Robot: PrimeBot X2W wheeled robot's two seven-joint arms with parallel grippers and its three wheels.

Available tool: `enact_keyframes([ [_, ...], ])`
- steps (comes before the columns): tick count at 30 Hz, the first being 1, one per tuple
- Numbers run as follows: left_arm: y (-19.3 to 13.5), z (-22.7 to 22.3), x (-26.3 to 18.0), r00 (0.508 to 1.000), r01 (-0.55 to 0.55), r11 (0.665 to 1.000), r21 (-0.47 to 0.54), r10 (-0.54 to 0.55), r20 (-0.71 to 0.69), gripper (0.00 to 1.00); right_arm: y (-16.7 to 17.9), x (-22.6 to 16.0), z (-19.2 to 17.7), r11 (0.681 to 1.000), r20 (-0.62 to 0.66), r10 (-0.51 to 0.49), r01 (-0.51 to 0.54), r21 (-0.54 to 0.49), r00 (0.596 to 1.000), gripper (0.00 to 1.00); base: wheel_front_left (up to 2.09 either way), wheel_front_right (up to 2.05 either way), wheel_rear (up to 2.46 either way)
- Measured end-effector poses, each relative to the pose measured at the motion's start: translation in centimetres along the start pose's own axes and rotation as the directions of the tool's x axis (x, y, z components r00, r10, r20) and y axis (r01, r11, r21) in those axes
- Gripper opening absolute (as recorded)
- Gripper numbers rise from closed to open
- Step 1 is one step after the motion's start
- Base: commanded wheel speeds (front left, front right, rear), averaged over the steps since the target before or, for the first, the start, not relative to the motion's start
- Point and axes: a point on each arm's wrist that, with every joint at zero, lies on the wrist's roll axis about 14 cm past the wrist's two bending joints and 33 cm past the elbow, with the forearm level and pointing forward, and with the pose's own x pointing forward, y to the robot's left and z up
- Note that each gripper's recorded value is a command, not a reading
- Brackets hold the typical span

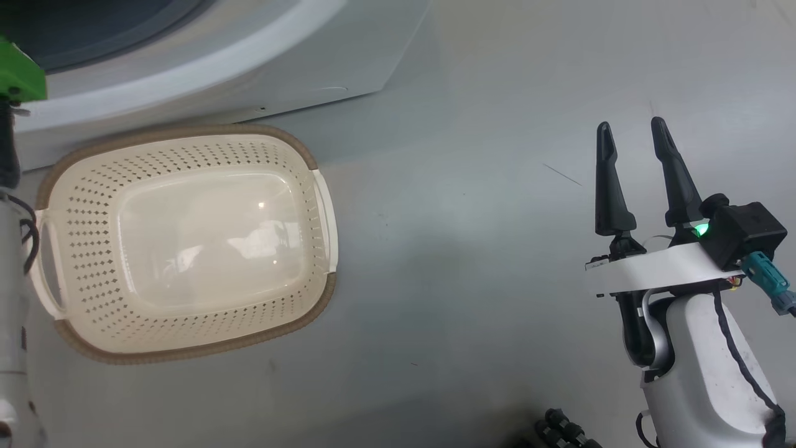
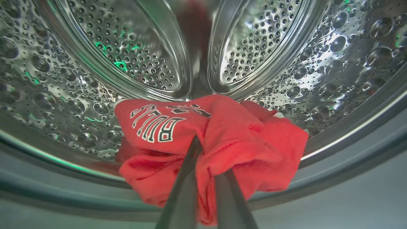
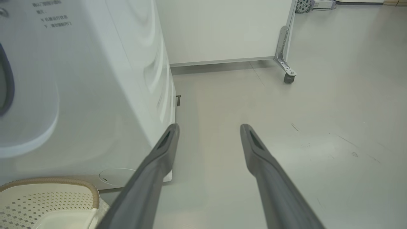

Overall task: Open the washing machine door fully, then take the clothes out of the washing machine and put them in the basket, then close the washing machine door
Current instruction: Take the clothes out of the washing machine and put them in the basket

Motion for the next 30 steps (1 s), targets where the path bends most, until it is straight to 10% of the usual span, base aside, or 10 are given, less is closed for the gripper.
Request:
enact_keyframes([
  [30,-1.8,9.6,-14.0,0.953,-0.054,0.992,0.112,0.018,0.301,0.00,3.2,-3.1,3.3,0.994,0.071,0.112,-0.113,0.002,0.991,1.00,0.00,0.00,0.00],
])
